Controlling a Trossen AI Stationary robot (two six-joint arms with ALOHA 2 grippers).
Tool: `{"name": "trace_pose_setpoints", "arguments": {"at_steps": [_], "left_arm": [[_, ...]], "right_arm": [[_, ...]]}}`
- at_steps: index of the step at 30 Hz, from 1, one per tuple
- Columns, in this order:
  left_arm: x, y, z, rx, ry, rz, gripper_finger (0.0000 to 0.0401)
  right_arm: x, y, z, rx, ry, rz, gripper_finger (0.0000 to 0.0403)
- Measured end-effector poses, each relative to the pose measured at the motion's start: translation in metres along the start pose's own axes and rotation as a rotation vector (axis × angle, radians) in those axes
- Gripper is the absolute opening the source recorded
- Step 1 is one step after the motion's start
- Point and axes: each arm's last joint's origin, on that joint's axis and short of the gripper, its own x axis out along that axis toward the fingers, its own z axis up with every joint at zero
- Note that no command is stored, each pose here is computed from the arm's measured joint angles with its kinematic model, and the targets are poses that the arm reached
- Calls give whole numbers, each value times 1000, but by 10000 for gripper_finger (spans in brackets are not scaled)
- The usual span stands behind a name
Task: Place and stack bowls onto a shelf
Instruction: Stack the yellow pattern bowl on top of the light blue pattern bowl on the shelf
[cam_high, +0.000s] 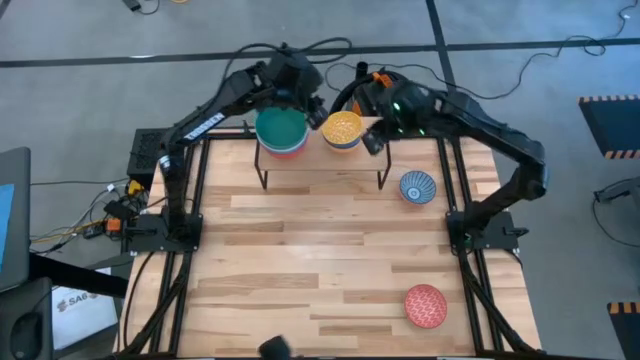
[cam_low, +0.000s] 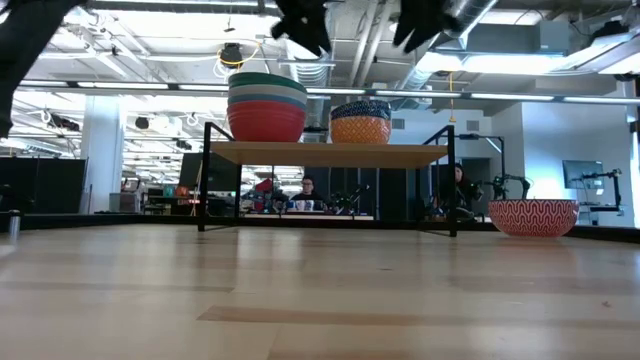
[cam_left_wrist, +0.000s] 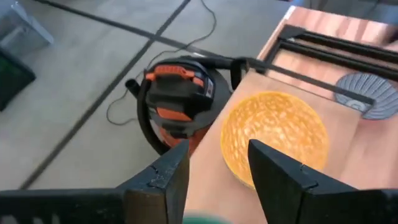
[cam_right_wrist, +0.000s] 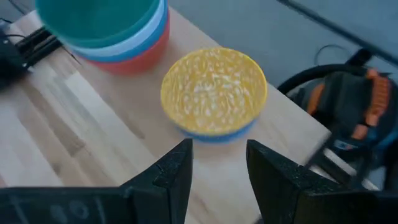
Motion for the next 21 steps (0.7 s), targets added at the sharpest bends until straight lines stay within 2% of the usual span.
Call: {"name": "trace_pose_setpoints", "arguments": {"at_steps": [6, 10, 12, 17, 21], "left_arm": [[-47, -2, -3, -46, 21, -7, 138], [-62, -12, -3, -44, 10, -23, 135], [-71, -16, -2, -61, -5, -38, 135], [-82, -38, -6, -67, -46, -96, 134], [-77, -63, -22, -119, -176, -169, 134]], "right_arm": [[47, -28, 20, -23, 17, 35, 175], [65, -39, 27, -51, -5, 83, 175], [66, -44, 26, -69, -69, 113, 172], [61, -58, -6, -65, -217, 262, 151], [60, -61, -39, -74, -357, 326, 126]]}}
